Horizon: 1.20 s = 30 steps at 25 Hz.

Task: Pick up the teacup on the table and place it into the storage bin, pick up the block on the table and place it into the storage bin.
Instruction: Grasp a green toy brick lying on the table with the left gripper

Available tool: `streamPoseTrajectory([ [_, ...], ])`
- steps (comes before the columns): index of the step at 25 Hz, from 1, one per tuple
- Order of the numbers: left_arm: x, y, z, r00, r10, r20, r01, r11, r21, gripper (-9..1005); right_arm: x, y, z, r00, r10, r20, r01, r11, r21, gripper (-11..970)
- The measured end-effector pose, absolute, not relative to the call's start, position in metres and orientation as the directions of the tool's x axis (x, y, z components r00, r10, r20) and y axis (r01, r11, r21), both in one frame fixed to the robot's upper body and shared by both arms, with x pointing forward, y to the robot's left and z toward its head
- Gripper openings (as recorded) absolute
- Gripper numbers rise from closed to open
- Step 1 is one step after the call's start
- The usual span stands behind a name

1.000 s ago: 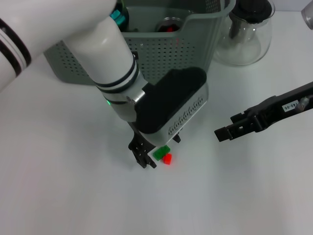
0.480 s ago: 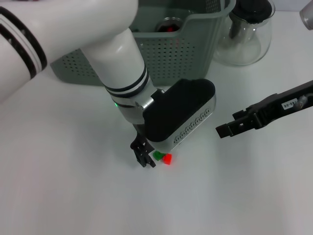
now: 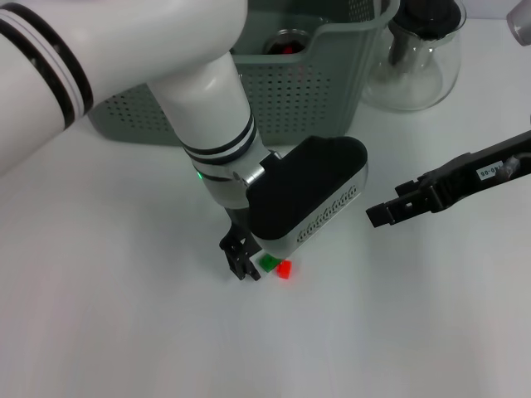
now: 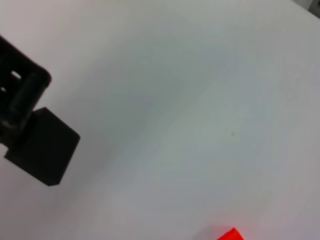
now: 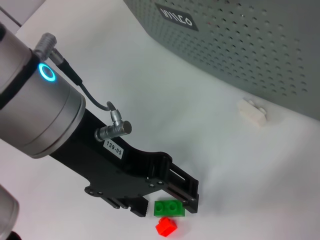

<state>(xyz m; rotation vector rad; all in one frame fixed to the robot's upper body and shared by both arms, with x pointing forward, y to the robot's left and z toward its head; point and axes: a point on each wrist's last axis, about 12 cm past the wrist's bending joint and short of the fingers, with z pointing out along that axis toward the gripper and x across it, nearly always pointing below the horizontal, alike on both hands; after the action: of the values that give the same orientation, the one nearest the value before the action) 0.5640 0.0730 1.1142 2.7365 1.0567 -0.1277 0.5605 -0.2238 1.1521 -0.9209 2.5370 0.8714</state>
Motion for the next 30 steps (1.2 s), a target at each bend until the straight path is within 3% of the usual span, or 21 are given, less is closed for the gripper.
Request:
streamPoseTrajectory([
  [6, 0.5637, 0.0728, 1.1137, 0.744, 0.650, -0.152, 0.668, -0.728, 0.155, 764, 0.5607, -0.2232, 1.1519, -0.749, -0.472, -0.465, -0.658, 0.611, 0.440, 836],
  [11, 0.5621, 0.0719, 1.1127, 0.750, 0.644, -0.149, 0.661, -0.736, 0.147, 545, 0.5609, -0.2232, 1.1518, -0.749, -0.471, -0.466, -0.658, 0.611, 0.440, 835],
  [30, 0.5612, 0.0669, 1.1133, 0.760, 0.635, -0.142, 0.650, -0.747, 0.138, 497, 0.5615, -0.2229, 1.1522, -0.743, -0.475, -0.471, -0.664, 0.608, 0.434, 836],
])
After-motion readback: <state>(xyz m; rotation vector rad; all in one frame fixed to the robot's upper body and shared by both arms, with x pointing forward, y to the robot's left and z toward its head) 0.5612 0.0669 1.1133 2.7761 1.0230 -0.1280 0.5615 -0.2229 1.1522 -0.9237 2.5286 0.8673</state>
